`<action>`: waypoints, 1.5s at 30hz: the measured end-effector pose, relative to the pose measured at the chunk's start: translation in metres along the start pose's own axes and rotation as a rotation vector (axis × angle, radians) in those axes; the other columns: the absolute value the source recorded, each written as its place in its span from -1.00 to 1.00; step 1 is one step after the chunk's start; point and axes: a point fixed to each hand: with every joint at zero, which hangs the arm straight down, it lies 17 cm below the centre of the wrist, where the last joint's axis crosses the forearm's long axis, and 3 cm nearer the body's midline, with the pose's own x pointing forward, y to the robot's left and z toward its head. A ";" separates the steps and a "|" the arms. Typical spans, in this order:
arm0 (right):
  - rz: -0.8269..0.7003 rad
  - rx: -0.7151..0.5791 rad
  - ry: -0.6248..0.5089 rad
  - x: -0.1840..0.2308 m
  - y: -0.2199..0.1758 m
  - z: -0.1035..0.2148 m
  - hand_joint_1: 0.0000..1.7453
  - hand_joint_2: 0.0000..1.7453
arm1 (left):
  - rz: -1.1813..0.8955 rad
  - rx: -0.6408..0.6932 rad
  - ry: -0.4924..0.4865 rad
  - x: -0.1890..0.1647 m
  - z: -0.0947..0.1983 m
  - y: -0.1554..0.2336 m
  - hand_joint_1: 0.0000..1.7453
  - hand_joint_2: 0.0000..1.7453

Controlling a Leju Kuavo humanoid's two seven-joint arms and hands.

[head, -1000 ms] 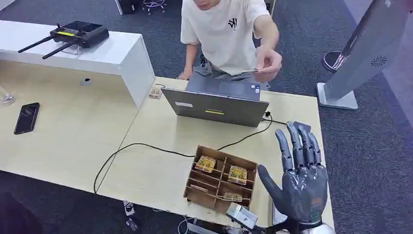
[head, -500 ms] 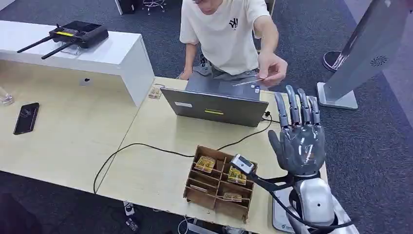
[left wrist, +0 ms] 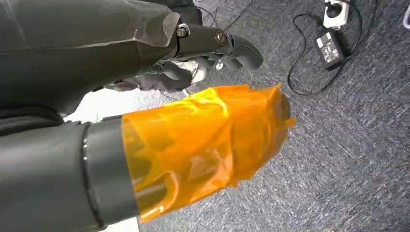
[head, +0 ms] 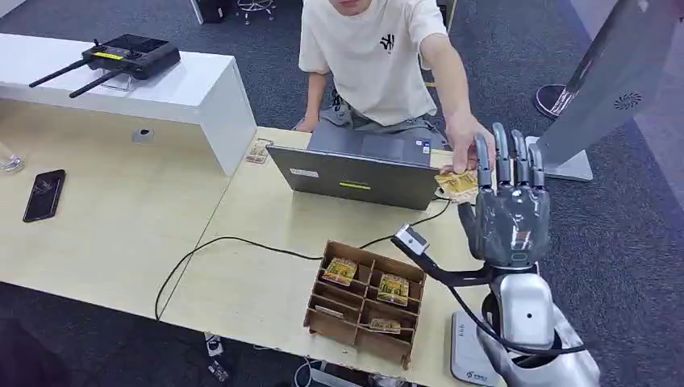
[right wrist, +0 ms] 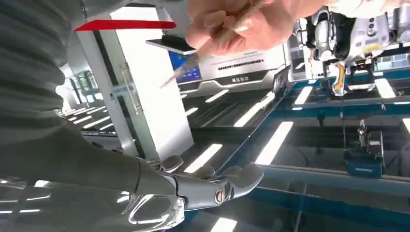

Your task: Pass the card to the sensor for recognition and then transmit it.

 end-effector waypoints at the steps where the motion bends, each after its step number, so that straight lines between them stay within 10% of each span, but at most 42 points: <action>1: 0.003 0.003 0.002 0.000 0.001 0.000 -1.00 1.00 | -0.003 0.002 -0.001 0.000 0.000 0.000 -1.00 -1.00; 5: 0.012 0.013 0.002 0.000 0.005 -0.002 -0.62 1.00 | -0.007 0.002 -0.004 0.002 0.000 0.002 -1.00 -1.00; 6: 0.013 0.016 0.001 0.000 0.005 -0.002 0.54 1.00 | -0.007 0.004 -0.004 0.002 0.000 0.002 -1.00 -1.00; 9: 0.019 0.025 -0.002 0.001 0.008 -0.002 0.98 1.00 | -0.008 0.008 -0.005 0.002 0.000 0.004 -1.00 -1.00; 45: -0.056 0.070 0.034 -0.001 0.025 0.020 1.00 1.00 | -0.012 0.015 -0.004 0.003 0.000 0.007 -1.00 -1.00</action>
